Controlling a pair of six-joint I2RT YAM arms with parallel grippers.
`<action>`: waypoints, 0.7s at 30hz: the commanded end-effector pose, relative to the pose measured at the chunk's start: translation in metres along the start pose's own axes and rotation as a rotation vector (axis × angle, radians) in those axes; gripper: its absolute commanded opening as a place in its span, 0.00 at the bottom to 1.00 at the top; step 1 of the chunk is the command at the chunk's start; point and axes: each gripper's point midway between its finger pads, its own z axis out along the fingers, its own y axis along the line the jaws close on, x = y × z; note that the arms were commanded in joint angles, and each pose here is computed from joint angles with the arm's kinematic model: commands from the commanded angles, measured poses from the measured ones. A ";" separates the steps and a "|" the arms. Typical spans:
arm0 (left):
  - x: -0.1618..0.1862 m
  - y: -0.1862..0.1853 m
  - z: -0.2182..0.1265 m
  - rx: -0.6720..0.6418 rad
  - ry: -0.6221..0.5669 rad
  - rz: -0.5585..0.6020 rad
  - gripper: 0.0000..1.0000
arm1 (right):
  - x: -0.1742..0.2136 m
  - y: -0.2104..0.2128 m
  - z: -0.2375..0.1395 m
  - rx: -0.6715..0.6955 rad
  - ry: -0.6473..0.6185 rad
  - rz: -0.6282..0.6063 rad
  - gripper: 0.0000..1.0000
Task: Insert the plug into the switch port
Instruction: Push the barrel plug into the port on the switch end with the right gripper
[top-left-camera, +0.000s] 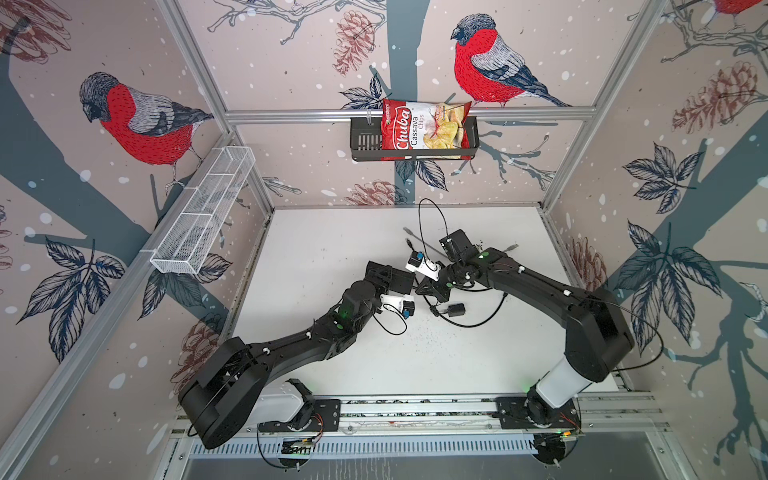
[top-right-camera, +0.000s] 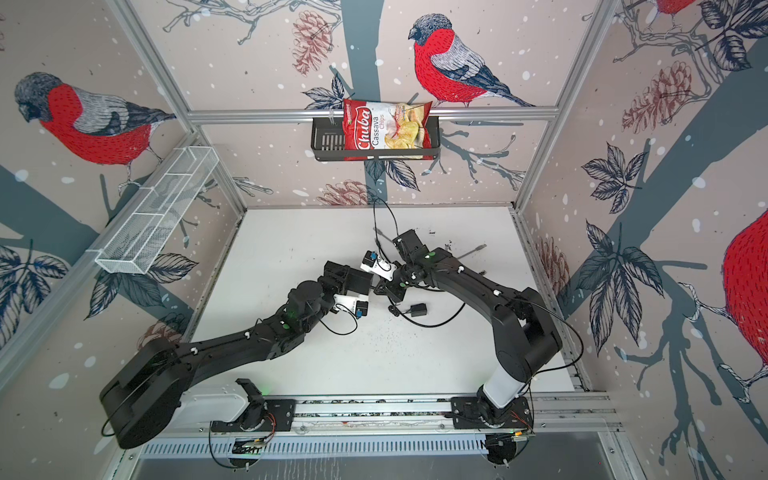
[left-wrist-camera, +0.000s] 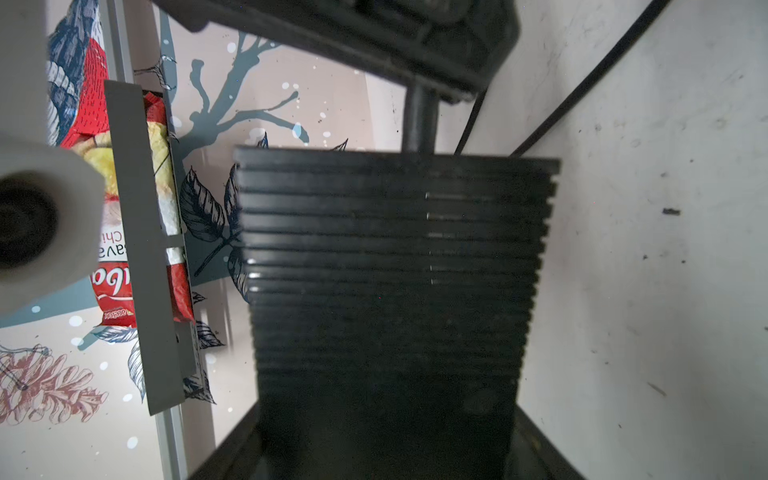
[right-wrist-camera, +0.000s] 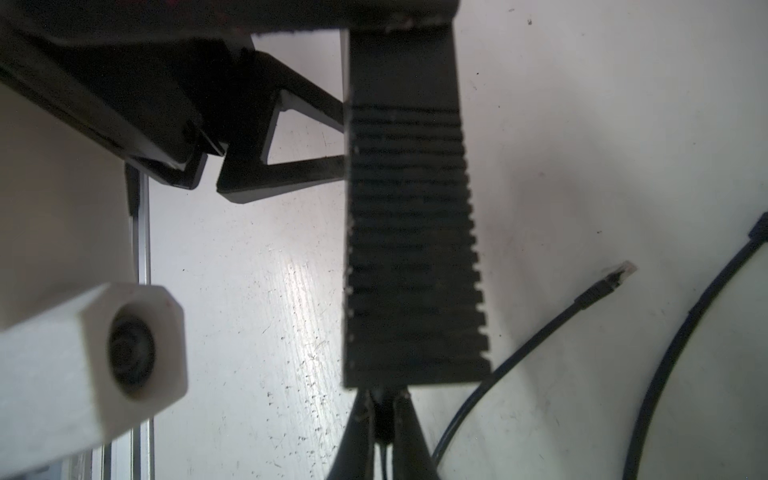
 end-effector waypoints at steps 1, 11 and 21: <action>-0.052 0.034 -0.008 -0.123 -0.251 -0.049 0.54 | -0.053 0.013 0.000 -0.068 -0.187 -0.157 0.00; -0.048 0.034 -0.008 -0.112 -0.215 -0.123 0.54 | -0.057 -0.001 -0.002 0.006 -0.191 -0.145 0.00; -0.024 0.022 -0.016 -0.081 -0.105 -0.275 0.54 | -0.044 -0.026 -0.003 0.103 -0.152 -0.103 0.18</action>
